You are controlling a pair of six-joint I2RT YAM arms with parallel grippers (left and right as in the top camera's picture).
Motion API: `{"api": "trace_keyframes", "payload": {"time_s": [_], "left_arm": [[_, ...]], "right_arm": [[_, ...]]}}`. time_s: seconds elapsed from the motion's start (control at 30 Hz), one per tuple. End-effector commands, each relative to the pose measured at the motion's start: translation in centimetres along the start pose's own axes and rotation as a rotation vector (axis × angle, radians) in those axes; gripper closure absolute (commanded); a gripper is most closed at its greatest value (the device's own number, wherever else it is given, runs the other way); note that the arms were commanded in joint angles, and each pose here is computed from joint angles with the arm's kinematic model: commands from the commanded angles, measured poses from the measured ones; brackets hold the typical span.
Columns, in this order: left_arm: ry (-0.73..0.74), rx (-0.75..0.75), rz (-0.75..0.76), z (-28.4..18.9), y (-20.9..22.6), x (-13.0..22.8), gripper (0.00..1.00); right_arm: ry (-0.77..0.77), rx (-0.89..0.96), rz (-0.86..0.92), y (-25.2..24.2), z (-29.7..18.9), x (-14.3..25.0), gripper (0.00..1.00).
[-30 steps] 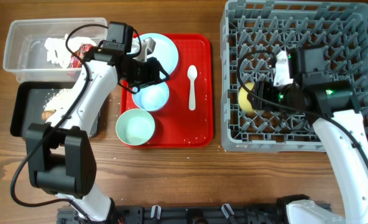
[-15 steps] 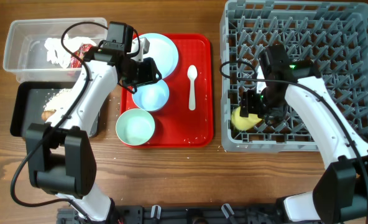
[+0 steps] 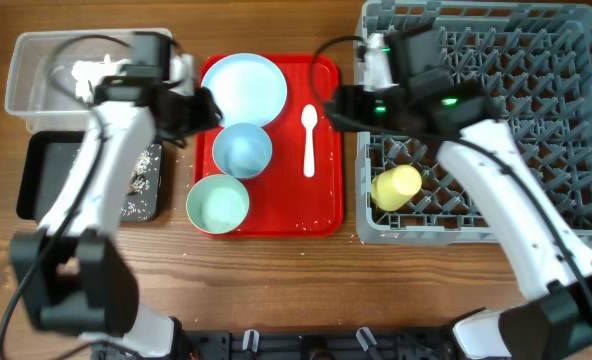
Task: Sort waste into correct bins and load items into the dishwasher rack
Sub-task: 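Grasp a light-blue bowl with the right gripper and lift it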
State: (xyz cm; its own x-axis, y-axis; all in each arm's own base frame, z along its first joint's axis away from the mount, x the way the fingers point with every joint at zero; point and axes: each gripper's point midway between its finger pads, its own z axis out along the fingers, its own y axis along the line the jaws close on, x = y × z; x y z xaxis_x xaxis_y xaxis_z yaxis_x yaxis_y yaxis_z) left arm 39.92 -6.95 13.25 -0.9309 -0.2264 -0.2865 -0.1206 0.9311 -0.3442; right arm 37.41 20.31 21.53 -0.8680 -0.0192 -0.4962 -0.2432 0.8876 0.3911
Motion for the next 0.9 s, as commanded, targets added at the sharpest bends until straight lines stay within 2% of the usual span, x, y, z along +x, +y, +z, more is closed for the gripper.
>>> {"api": "trace_keyframes", "payload": {"time_s": [0.0,0.1,0.13,0.23,0.37,0.43,0.53,0.7,0.77,0.87], "left_arm": [[-0.229,-0.075,-0.059,-8.0,3.6,-3.6,0.29],[-0.25,-0.096,-0.108,-9.4,5.5,-3.6,0.11],[-0.234,-0.102,-0.118,-9.3,5.9,-3.3,0.0],[-0.218,-0.105,-0.123,-9.1,6.0,-2.9,0.0],[-0.219,-0.105,-0.123,-9.1,6.0,-2.9,0.0],[-0.219,-0.105,-0.123,-9.1,6.0,-2.9,0.0],[-0.219,-0.105,-0.123,-9.1,6.0,-2.9,0.0],[-0.219,-0.105,-0.123,-9.1,6.0,-2.9,0.0],[-0.219,-0.105,-0.123,-9.1,6.0,-2.9,0.0],[-0.219,-0.105,-0.123,-9.1,6.0,-2.9,0.0]], "right_arm": [[0.041,-0.022,0.063,2.0,5.4,0.5,0.29],[0.104,-0.076,0.076,4.2,11.1,2.3,0.33],[0.131,-0.074,0.088,4.4,12.8,3.2,0.34],[0.19,-0.071,0.103,4.4,16.0,5.2,0.35],[0.263,-0.065,0.159,3.9,19.0,7.6,0.42],[0.289,-0.091,0.195,4.6,20.2,8.5,0.53],[0.301,-0.083,0.195,5.0,21.0,9.2,0.61],[0.315,-0.052,0.217,4.6,21.0,9.7,0.91],[0.316,-0.048,0.227,4.6,20.8,9.5,0.95],[0.267,-0.003,0.203,4.0,18.9,7.5,0.96]]}}
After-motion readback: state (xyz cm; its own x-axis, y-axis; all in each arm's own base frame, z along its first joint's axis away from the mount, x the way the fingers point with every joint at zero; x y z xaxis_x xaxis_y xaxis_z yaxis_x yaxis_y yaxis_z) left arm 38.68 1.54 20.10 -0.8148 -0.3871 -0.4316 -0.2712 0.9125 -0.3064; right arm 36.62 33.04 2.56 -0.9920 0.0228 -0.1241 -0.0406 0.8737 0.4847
